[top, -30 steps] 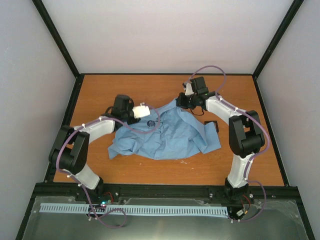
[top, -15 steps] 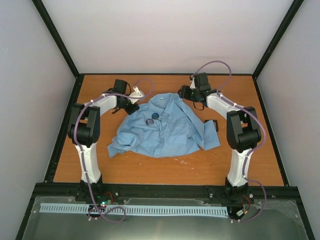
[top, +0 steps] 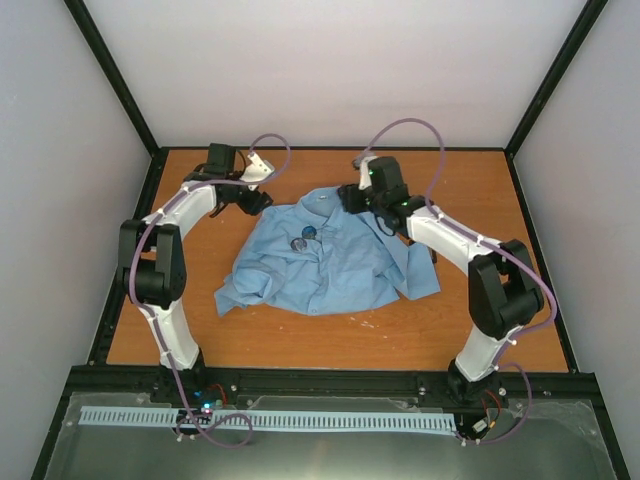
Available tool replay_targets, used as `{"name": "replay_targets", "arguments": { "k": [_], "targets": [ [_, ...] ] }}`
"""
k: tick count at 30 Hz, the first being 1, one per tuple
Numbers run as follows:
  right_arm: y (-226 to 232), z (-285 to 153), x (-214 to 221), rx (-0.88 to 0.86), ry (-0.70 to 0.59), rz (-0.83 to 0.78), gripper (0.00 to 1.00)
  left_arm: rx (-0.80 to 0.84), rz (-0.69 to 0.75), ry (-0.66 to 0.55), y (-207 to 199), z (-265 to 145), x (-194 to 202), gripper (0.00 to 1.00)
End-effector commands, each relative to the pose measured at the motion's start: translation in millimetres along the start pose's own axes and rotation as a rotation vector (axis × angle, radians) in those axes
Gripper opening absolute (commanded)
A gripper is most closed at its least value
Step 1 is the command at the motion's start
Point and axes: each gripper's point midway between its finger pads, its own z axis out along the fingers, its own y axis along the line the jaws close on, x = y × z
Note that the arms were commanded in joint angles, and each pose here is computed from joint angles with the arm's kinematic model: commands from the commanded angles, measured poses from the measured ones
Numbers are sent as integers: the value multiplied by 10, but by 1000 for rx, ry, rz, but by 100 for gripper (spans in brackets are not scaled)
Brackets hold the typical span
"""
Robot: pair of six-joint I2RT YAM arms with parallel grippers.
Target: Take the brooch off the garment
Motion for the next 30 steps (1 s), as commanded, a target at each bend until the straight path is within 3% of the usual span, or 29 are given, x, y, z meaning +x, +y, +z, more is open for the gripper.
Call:
{"name": "replay_targets", "arguments": {
  "k": [1, 4, 7, 10, 14, 17, 23, 27, 30],
  "targets": [
    [790, 24, 313, -293, 67, -201, 59, 25, -9, -58, -68, -215, -195, 63],
    [1149, 120, 559, -482, 152, -249, 59, 28, -16, -51, -85, -221, -158, 63],
    [1212, 370, 693, -528, 230, -251, 60, 44, -10, -57, -130, -287, -163, 63],
    [1159, 665, 699, -487, 262, -274, 57, 74, 17, -71, -229, -401, -177, 63],
    [864, 1138, 504, -313, 229, -240, 41, 103, 65, -71, -372, -540, -125, 63],
    [716, 1357, 191, -274, 164, -150, 40, 128, 103, -62, -487, -621, -46, 63],
    [361, 1594, -255, -43, 83, -115, 61, 181, 168, -61, -783, -714, 160, 64],
    [408, 1385, -360, -39, 70, -139, 70, 195, 160, -2, -911, -549, 427, 64],
    [480, 1090, -241, -87, 82, -141, 69, 163, 125, 49, -860, -384, 617, 63]
  ]
}}
